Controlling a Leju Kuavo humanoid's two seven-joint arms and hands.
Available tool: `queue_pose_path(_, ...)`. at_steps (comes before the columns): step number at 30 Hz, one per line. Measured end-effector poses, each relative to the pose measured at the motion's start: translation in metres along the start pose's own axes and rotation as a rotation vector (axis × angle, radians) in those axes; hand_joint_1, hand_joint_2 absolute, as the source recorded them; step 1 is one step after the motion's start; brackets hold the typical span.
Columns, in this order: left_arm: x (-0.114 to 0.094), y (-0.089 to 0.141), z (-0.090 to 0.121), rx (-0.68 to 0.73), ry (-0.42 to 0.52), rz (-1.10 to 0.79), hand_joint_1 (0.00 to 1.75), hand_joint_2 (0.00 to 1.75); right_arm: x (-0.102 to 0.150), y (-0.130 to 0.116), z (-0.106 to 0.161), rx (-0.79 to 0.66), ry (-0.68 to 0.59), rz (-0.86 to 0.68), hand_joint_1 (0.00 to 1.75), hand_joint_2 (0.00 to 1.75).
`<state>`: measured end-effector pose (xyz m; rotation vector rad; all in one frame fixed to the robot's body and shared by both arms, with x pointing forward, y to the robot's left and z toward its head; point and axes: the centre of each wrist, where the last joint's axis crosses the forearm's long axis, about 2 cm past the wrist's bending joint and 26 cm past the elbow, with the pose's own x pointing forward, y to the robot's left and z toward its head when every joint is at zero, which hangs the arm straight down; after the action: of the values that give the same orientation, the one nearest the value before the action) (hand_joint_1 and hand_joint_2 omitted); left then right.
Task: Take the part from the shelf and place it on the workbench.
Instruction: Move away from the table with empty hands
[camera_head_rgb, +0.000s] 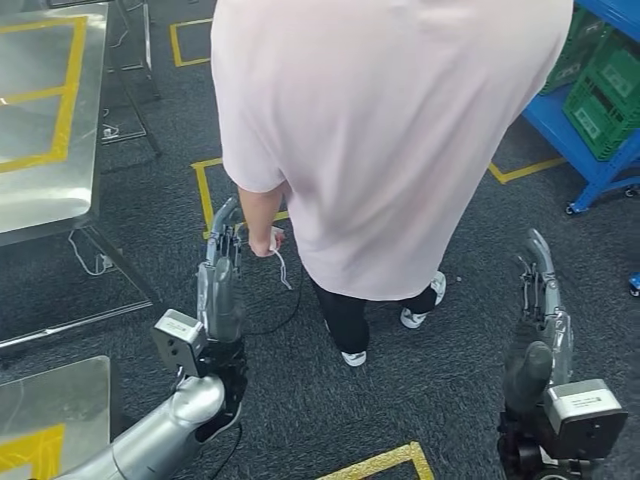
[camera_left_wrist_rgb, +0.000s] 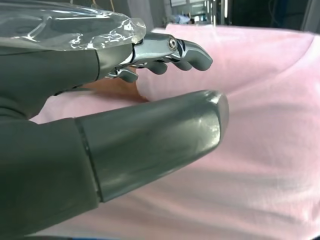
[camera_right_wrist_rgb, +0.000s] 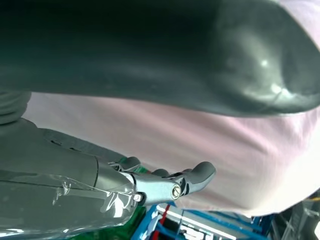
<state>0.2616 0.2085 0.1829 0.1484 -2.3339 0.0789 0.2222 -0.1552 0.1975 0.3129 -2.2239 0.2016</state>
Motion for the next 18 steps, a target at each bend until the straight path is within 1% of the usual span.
queue_pose_path(13, 0.0005, 0.0005, -0.003, -0.001, -0.011, -0.002, 0.0, 0.0, 0.0003, 0.0, -0.0024, 0.008, -0.014, -0.003, 0.0, 0.0)
queue_pose_path(18, 0.0, 0.0019, -0.001, -0.005, -0.004, -0.007, 0.0, 0.0, 0.0002, -0.0001, -0.003, 0.01, -0.015, -0.002, 0.0, 0.0)
